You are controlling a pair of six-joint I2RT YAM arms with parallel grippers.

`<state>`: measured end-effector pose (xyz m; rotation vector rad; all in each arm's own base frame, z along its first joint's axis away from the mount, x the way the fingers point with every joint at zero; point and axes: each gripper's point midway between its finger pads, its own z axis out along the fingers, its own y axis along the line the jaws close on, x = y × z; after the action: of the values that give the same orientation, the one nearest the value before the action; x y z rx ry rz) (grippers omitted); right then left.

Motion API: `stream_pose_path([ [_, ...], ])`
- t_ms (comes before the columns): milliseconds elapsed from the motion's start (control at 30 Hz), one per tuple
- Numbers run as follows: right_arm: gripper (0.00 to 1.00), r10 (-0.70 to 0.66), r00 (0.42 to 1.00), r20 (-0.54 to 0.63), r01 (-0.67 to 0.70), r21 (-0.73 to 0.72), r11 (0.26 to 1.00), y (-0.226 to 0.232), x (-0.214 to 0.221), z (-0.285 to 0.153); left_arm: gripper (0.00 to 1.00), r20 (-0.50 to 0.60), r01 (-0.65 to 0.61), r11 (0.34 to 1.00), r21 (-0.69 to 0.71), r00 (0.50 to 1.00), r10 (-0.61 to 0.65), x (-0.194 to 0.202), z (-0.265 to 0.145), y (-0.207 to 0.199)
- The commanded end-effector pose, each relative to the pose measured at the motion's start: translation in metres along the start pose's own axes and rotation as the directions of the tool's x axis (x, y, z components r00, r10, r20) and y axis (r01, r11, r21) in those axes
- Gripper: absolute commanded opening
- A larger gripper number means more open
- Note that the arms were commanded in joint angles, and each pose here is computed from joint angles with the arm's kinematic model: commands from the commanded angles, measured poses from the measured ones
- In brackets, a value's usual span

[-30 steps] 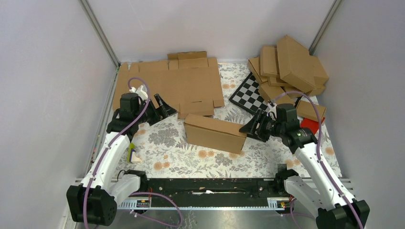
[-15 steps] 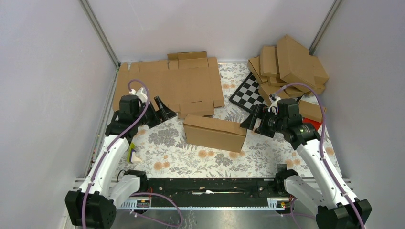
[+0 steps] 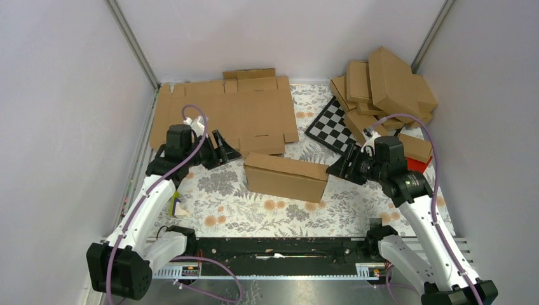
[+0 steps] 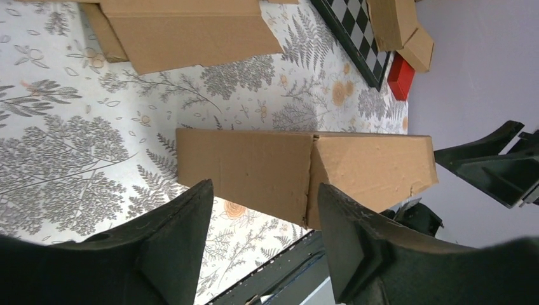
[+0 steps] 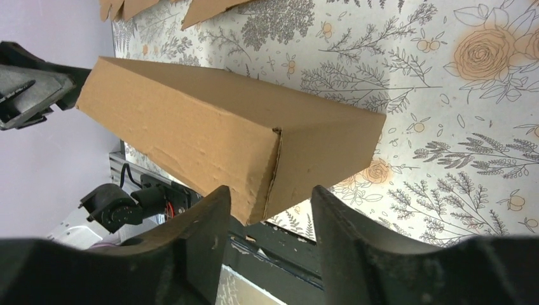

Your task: Fold the paper box

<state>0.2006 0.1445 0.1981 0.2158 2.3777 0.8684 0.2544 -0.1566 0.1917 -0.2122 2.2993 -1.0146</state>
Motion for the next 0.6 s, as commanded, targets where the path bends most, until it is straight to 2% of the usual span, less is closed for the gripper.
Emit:
stream_pose_path([
  [0, 0.54, 0.005, 0.999, -0.035, -0.006, -0.034, 0.999, 0.003, 0.011, 0.000, 0.62, 0.012, -0.071, 0.990, 0.120, 0.997, 0.070, -0.008, 0.000, -0.035],
  [300, 0.39, 0.020, 0.993, -0.120, -0.023, -0.028, 0.999, -0.010, 0.032, 0.013, 0.55, -0.030, -0.076, 0.986, 0.151, 0.996, 0.081, 0.003, 0.007, -0.040],
  [400, 0.31, 0.022, 0.990, -0.140, -0.022, 0.002, 1.000, -0.020, 0.038, 0.017, 0.54, -0.038, -0.073, 0.986, 0.151, 0.996, 0.079, 0.005, 0.008, -0.040],
  [500, 0.17, 0.021, 0.991, -0.132, -0.017, 0.026, 1.000, -0.027, 0.039, 0.018, 0.53, -0.027, -0.074, 0.987, 0.143, 0.997, 0.079, 0.004, 0.007, -0.039],
  [567, 0.13, 0.022, 0.989, -0.143, -0.017, 0.035, 0.999, -0.029, 0.041, 0.020, 0.53, -0.019, -0.074, 0.987, 0.144, 0.997, 0.077, 0.003, 0.006, -0.040],
])
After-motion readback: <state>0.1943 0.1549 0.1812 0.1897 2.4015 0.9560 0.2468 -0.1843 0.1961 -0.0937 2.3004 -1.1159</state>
